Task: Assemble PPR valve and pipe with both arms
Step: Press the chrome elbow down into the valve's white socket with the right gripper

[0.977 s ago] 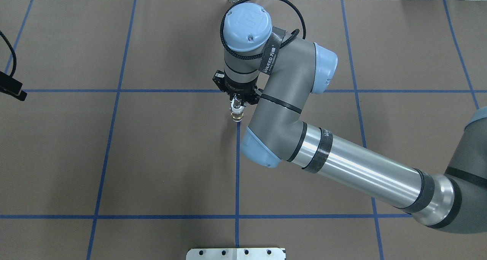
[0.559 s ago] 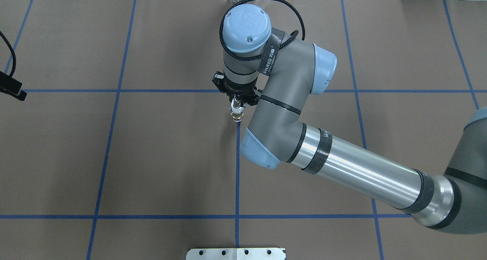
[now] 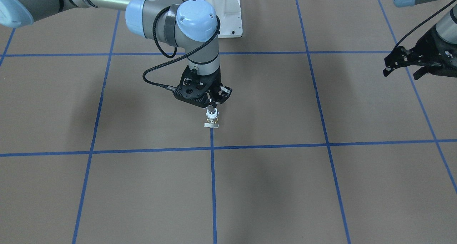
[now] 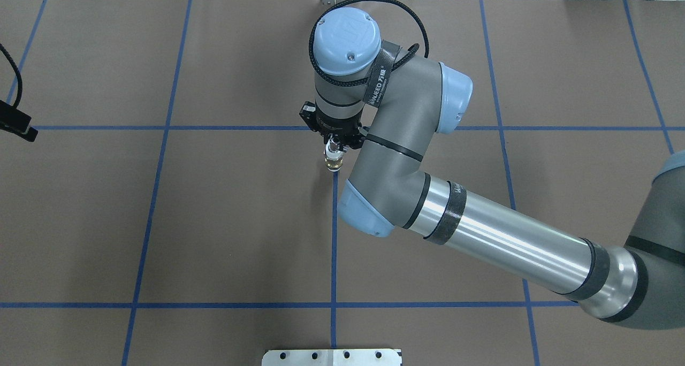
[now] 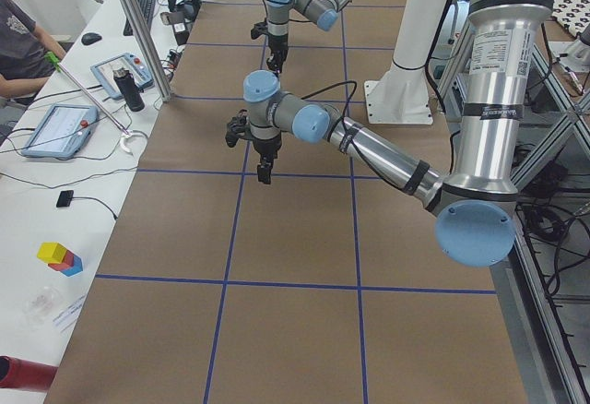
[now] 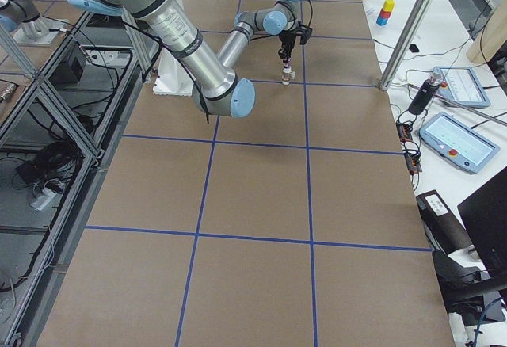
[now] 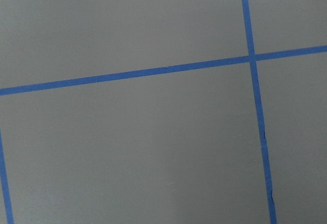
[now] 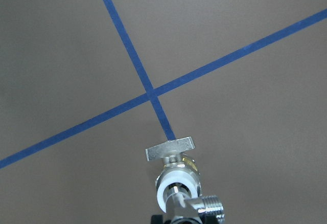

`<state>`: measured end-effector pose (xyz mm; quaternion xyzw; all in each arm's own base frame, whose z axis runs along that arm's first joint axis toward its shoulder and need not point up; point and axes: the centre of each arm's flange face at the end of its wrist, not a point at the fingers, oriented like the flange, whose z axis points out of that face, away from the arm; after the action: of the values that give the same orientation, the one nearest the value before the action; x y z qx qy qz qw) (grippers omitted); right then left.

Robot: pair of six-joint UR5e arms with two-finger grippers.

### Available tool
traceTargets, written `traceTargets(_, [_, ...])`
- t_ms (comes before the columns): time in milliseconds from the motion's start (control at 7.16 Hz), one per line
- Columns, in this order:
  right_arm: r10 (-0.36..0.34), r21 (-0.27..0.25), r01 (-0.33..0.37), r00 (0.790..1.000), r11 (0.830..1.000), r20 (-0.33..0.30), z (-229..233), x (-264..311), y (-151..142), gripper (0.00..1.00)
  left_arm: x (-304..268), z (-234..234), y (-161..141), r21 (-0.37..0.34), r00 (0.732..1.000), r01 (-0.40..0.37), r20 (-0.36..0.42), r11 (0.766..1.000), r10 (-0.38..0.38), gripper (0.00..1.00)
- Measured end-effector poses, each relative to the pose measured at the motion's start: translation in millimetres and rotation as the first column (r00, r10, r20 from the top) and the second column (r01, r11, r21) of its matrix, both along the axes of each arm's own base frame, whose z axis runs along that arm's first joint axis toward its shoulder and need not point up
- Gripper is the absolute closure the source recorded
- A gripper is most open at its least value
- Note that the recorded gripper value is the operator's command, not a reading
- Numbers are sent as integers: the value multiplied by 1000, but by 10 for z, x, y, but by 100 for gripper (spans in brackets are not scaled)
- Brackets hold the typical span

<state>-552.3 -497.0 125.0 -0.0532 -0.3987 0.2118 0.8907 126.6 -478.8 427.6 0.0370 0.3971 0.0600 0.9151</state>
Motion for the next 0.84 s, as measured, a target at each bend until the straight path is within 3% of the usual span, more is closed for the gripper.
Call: traceTargets(838, [0, 12, -1, 1000, 1000, 14, 83, -105, -76, 100, -4, -22, 14, 3, 1000, 0, -3, 1000, 0, 0])
